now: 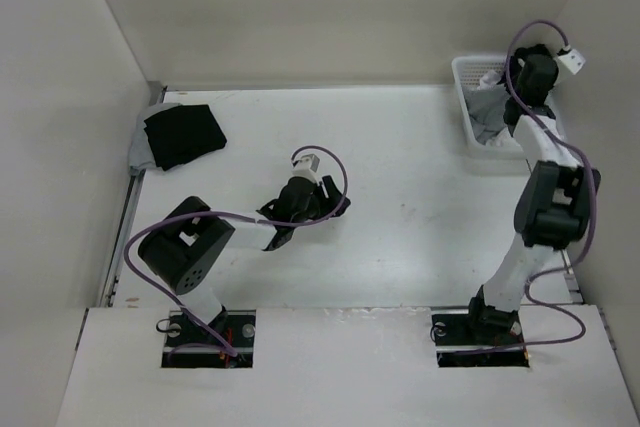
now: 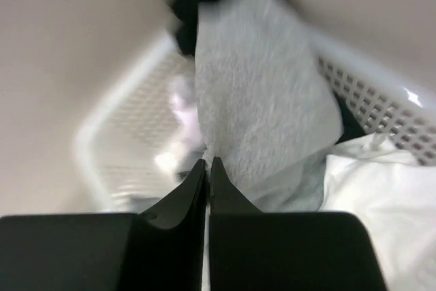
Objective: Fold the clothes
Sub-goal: Grab the tank top from the pile, then move the tank top to the center of the board
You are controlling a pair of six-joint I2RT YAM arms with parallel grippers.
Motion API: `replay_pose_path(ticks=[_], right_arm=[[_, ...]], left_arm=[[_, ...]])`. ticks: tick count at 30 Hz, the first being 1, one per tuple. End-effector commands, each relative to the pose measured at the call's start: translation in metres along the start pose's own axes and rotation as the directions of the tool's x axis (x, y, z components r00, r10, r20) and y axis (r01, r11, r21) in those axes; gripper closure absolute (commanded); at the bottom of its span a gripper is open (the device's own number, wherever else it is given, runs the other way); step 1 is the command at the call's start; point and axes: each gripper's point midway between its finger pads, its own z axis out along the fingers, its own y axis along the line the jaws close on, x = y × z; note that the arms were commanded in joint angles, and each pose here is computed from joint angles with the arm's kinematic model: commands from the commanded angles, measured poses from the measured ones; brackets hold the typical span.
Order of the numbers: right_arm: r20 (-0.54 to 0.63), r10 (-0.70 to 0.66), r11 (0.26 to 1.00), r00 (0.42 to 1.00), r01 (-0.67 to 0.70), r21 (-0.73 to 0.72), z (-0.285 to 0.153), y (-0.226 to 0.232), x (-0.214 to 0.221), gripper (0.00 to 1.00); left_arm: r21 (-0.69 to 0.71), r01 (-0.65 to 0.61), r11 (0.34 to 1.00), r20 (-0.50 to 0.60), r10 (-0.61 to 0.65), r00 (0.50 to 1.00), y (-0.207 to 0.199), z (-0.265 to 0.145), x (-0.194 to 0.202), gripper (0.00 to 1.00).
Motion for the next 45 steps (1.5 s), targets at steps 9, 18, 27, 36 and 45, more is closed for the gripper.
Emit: replay_pose_path(ticks=[9, 18, 27, 36, 45], right_arm=[[0.368, 0.431, 0.658, 0.824, -0.009, -0.753, -0.420, 0.136, -0.233, 1.00], [0.141, 0.330, 0.376, 0.933, 0.007, -0.926, -0.540, 0.179, -0.166, 0.99], [-0.273, -0.067, 0.505, 0.960, -0.204, -0.839, -0.403, 0.260, 0.132, 0.95], [-0.246, -0.123, 0.703, 0.961, -0.091, -0.705, -0.338, 0.224, 0.158, 0.55], [-0.434, -0.309, 0.831, 0.846, 0.019, -0.556, -0.384, 0.047, 0.261, 0.91]], left_arm=[[0.055, 0.042, 0.998, 0.201, -0.053, 0.978, -0.013, -0.034, -0.059, 0.48], [-0.031, 0.178, 0.984, 0.517, -0.136, 0.845, 0.034, -0.126, -0.135, 0.47], [-0.151, 0.273, 0.950, 0.541, -0.152, 0.827, 0.091, -0.151, -0.125, 0.47], [-0.296, 0.230, 0.927, 0.391, -0.102, 0.915, 0.110, -0.138, -0.089, 0.53], [-0.255, -0.009, 0.967, 0.000, 0.010, 1.000, 0.049, -0.083, 0.012, 0.52]])
